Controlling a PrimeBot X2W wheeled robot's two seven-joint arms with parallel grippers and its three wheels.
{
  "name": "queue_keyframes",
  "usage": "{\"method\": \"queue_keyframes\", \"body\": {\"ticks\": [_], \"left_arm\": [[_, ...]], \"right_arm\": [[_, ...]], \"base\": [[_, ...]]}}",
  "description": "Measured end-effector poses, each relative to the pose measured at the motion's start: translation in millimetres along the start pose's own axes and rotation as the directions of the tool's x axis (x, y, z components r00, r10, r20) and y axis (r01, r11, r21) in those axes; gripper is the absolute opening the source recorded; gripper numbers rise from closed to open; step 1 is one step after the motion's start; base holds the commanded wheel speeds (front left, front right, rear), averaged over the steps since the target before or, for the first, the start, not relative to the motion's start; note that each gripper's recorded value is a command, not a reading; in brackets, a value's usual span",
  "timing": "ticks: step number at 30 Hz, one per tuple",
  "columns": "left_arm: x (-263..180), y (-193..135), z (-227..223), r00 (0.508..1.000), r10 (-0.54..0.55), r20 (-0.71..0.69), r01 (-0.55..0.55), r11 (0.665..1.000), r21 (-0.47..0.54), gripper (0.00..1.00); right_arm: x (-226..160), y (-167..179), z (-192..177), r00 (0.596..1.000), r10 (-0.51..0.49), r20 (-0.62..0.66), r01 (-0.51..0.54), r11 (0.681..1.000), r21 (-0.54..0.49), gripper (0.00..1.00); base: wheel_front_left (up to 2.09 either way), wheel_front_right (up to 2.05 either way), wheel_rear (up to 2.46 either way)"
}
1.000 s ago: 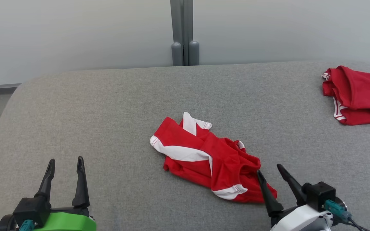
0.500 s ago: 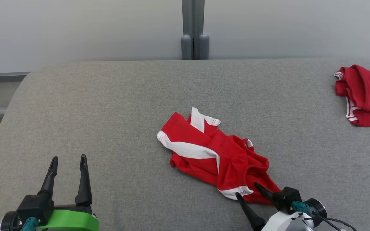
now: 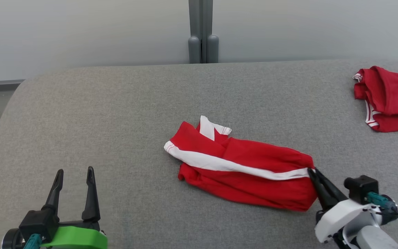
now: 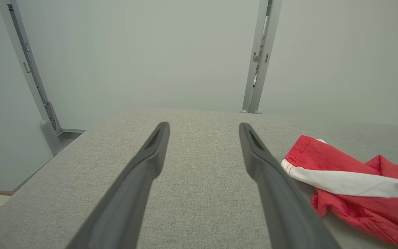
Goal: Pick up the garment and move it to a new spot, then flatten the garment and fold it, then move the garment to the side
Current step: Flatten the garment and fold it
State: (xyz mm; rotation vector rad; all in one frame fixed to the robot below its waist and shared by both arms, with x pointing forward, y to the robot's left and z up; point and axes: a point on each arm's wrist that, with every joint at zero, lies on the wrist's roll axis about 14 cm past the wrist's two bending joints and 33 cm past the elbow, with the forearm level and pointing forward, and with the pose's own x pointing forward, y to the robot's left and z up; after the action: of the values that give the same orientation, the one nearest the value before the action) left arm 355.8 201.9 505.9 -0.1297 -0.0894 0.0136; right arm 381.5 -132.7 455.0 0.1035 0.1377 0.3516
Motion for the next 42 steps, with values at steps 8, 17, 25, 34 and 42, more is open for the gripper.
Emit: {"method": "queue_keyframes", "body": {"ticks": [8, 17, 25, 34, 42], "left_arm": [[4.8, -12.2, -7.0, 0.999, -0.035, -0.019, 0.035, 0.999, -0.01, 1.0], [6.3, -21.6, -9.8, 0.998, -0.059, -0.027, 0.059, 0.998, -0.018, 1.0], [9.2, -25.6, -6.7, 0.997, -0.07, -0.016, 0.07, 0.997, -0.017, 1.0], [10.8, -23.9, -0.4, 0.998, -0.067, 0.002, 0.067, 0.998, -0.007, 1.0], [9.7, -19.4, 2.9, 0.998, -0.057, 0.011, 0.057, 0.998, 0.006, 1.0]], "right_arm": [[-23.7, -54.4, 1.3, 0.987, -0.162, 0.009, 0.162, 0.987, 0.014, 0.0], [-26.7, -45.8, 2.2, 0.985, -0.169, 0.028, 0.167, 0.984, 0.06, 1.0], [-38.3, -53.1, 25.9, 0.971, -0.21, 0.114, 0.205, 0.977, 0.05, 1.0], [-53.6, -48.6, 48.1, 0.949, -0.239, 0.205, 0.234, 0.971, 0.051, 1.0], [-59.9, -40.1, 59.3, 0.936, -0.246, 0.254, 0.24, 0.969, 0.054, 1.0]], "base": [[0.0, 0.0, 0.0], [0.0, 0.0, 0.0], [0.0, 0.0, 0.0], [0.0, 0.0, 0.0], [0.0, 0.0, 0.0]]}}
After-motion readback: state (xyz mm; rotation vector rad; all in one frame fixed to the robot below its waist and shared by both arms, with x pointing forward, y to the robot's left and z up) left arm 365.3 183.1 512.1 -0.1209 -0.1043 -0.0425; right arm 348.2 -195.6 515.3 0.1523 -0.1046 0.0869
